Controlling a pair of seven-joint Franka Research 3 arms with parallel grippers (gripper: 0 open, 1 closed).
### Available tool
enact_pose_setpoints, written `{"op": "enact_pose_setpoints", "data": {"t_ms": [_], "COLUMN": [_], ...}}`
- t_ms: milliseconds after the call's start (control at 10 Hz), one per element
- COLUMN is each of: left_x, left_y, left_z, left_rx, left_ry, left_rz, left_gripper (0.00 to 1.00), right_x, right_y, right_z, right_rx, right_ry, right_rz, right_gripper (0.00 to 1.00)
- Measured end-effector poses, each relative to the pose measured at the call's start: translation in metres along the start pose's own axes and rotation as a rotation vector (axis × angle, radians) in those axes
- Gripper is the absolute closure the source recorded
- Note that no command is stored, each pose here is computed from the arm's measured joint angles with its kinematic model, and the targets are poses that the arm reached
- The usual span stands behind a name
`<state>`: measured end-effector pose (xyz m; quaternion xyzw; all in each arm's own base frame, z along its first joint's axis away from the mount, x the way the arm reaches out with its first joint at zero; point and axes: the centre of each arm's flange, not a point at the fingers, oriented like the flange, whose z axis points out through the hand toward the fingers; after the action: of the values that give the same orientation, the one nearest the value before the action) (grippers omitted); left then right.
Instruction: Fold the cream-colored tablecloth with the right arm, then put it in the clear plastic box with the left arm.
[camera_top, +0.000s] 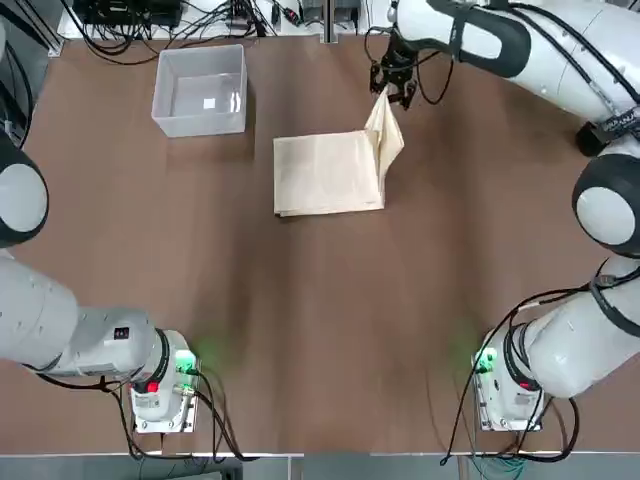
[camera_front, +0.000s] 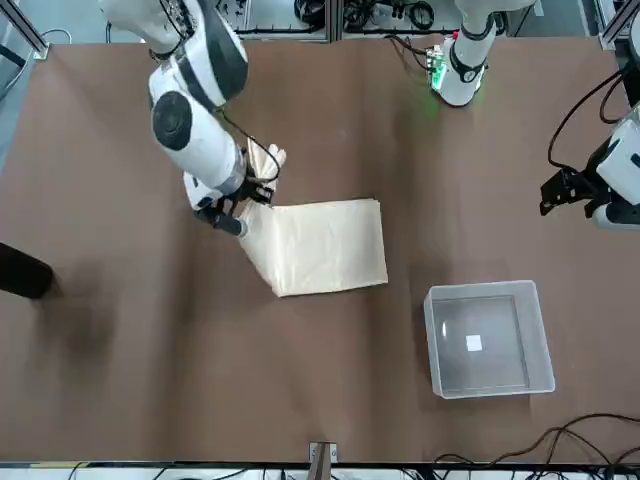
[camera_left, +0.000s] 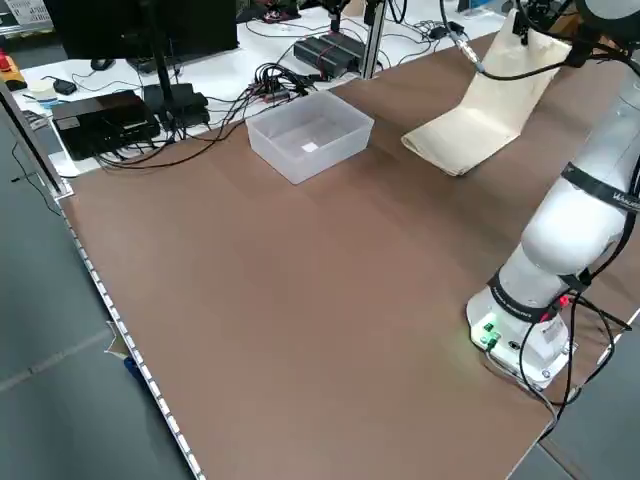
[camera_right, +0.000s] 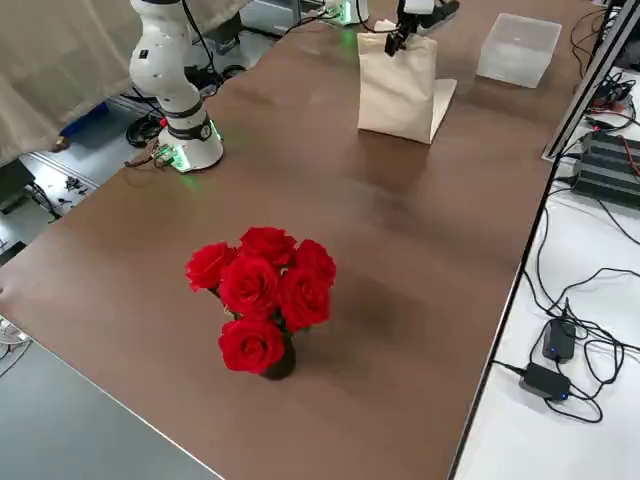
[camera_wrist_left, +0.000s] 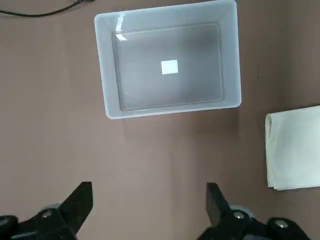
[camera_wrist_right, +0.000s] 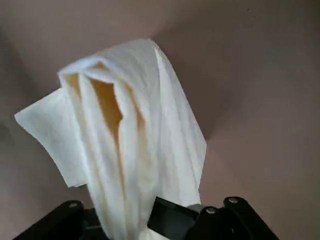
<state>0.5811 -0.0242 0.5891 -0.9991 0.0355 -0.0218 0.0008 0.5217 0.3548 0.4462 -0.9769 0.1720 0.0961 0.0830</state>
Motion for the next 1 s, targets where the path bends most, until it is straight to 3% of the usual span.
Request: {"op": "enact_pose_setpoints", "data": {"t_ms": [200,600,1000], "left_x": [0.000,0.000,0.000], "left_y": [0.000,0.000,0.000], "left_z": [0.000,0.000,0.000], "left_rx": [0.000,0.000,0.000], "left_ry": [0.000,0.000,-0.001], "left_rz": [0.000,0.000,0.000], "left_gripper": [0.00,0.00,0.00], "right_x": [-0.005,0.016,0.005], "right_y": [-0.011,-0.032,-0.051], "right_z": [0.016,0.046,0.055], "right_rx": [-0.016,-0.014,-0.008], "right_ry": [-0.010,-0.006,0.001], "right_rz": [-0.001,0.009,0.010], "right_gripper": [1.00,1.00,1.00]}}
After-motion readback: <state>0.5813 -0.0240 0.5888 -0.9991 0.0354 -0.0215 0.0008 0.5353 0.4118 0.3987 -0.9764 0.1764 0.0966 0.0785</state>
